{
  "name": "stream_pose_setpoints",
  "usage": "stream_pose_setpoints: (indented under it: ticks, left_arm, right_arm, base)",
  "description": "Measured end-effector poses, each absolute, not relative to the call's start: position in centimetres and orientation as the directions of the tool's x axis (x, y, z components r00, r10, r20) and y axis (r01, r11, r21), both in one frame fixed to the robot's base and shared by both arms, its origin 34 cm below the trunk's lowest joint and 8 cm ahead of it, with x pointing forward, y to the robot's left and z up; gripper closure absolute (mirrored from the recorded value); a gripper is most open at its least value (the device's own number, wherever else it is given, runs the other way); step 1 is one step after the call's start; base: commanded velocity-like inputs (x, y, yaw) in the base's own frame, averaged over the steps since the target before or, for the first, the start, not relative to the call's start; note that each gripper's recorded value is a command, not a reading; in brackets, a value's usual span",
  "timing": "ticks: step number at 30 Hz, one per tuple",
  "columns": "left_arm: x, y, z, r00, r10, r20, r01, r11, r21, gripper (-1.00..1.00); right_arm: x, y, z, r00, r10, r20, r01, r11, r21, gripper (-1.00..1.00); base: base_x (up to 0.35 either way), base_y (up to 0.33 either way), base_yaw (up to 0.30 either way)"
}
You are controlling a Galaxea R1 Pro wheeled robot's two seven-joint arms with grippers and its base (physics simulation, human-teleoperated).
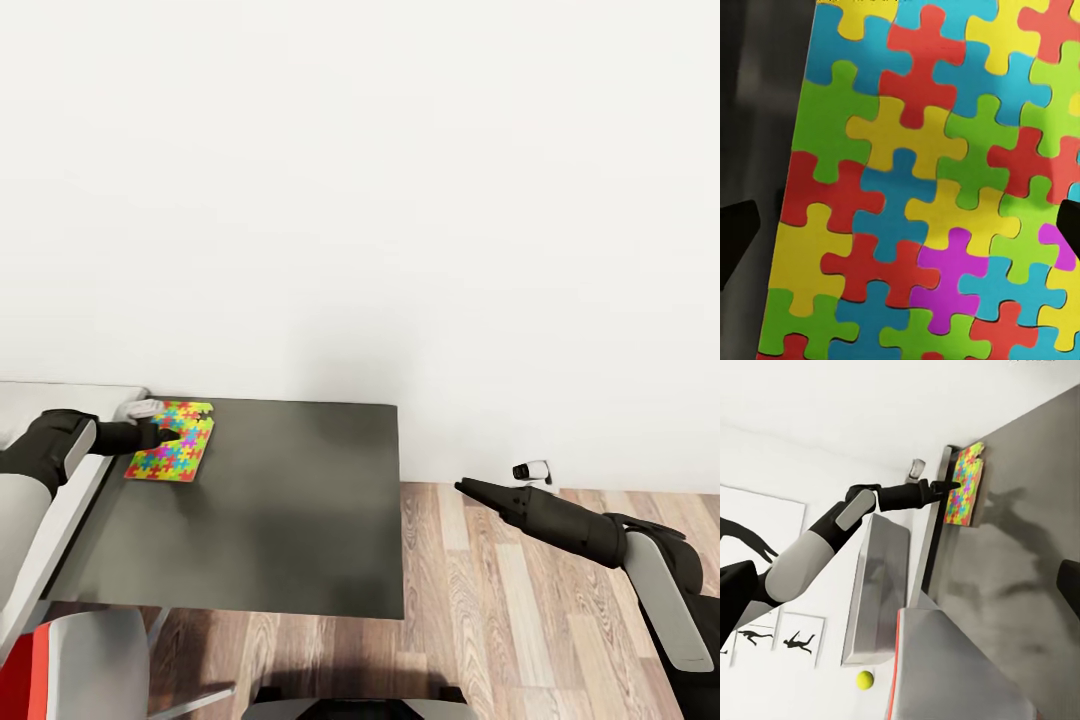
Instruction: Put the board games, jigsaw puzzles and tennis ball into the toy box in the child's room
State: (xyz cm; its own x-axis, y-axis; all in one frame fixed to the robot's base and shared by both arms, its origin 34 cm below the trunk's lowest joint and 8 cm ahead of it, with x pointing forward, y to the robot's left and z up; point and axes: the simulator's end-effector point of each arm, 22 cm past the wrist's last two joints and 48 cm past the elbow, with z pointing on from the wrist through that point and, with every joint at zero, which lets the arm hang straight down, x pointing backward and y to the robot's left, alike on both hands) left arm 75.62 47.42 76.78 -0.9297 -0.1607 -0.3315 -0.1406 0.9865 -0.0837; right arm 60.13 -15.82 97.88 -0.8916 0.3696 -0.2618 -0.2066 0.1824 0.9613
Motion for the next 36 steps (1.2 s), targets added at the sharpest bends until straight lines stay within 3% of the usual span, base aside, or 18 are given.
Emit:
stream_pose_setpoints:
  ticks: [36]
  left_arm:
    - [76.02, 47.28, 76.84, -0.927, -0.149, -0.343, -0.130, 0.989, -0.076, -1.00]
  right_arm:
    - [60.17, -15.84, 97.84, -0.892, 0.370, -0.261, -0.206, 0.183, 0.961, -1.00]
  base:
    - [-0.011, -0.077, 0.000]
